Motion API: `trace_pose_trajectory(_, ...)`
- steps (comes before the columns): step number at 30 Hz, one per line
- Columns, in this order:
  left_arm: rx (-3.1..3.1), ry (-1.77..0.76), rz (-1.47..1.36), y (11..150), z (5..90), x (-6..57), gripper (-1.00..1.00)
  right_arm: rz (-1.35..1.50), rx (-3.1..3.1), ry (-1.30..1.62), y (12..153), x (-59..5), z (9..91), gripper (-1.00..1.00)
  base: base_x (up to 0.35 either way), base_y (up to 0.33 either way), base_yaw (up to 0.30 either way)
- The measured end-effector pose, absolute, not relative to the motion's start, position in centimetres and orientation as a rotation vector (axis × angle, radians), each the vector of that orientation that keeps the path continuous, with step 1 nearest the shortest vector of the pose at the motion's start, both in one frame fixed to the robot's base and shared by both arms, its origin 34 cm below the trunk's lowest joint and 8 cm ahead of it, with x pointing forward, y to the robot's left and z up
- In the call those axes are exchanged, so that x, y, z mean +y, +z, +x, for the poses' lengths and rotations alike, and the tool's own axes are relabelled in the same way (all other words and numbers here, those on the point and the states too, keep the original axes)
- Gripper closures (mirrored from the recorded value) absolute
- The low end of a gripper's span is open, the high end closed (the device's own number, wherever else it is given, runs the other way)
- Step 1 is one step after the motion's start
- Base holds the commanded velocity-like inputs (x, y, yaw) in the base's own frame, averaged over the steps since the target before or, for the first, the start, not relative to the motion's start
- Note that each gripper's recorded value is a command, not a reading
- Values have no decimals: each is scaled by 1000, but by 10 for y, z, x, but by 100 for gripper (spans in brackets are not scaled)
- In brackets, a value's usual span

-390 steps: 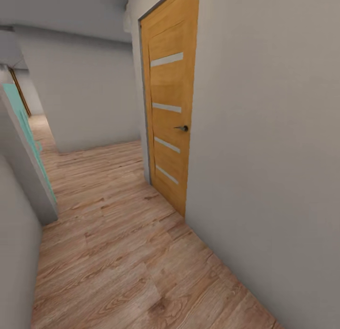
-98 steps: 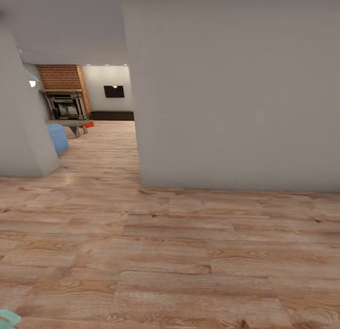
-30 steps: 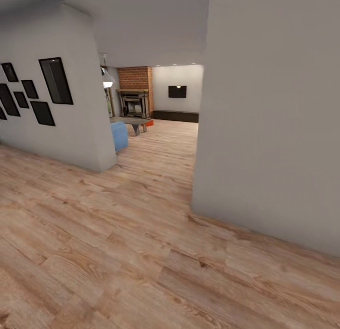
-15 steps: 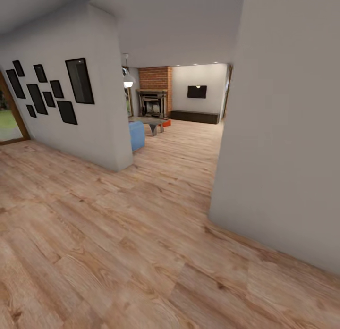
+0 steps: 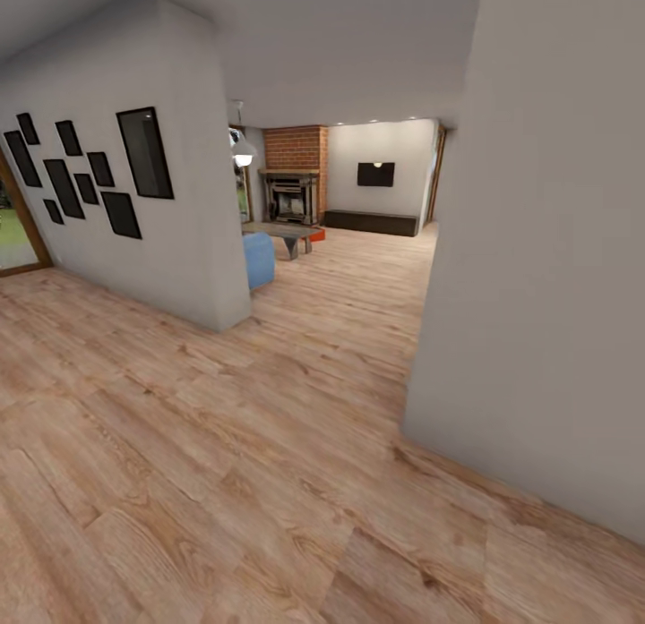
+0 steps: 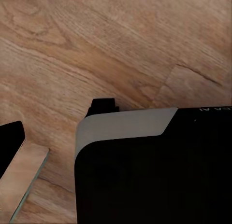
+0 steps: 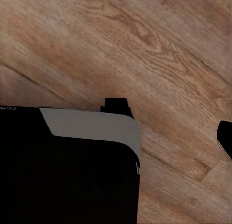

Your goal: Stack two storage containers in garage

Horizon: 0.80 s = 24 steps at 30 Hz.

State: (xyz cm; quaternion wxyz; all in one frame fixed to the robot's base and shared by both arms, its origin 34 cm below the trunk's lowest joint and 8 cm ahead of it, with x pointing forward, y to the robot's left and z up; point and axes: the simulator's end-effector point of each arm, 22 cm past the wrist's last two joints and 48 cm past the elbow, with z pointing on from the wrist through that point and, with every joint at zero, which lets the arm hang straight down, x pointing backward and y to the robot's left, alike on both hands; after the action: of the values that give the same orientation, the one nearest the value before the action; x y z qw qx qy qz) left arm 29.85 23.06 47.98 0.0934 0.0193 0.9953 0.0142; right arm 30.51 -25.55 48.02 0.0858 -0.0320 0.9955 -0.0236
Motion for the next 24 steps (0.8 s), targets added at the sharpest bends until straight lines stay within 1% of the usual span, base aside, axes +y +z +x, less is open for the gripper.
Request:
trace_pose_trajectory(5,2954,42,57,480,298,231,-100,-96,2968,-72,480,-256,305,-100,314,0,159)
trace_pose_trajectory(16,2954,42,57,480,298,231,-100,-99,2968,-72,480,-256,305,-100,314,0,255)
trace_pose_trajectory(19,2954,42,57,480,298,231,-100,-98,2968,-73,480,-257,305,-100,314,0,107)
trace_pose_trajectory(24,2953,42,58,480,299,231,-100,-98,2968,-73,480,-257,305,-100,314,0,16)
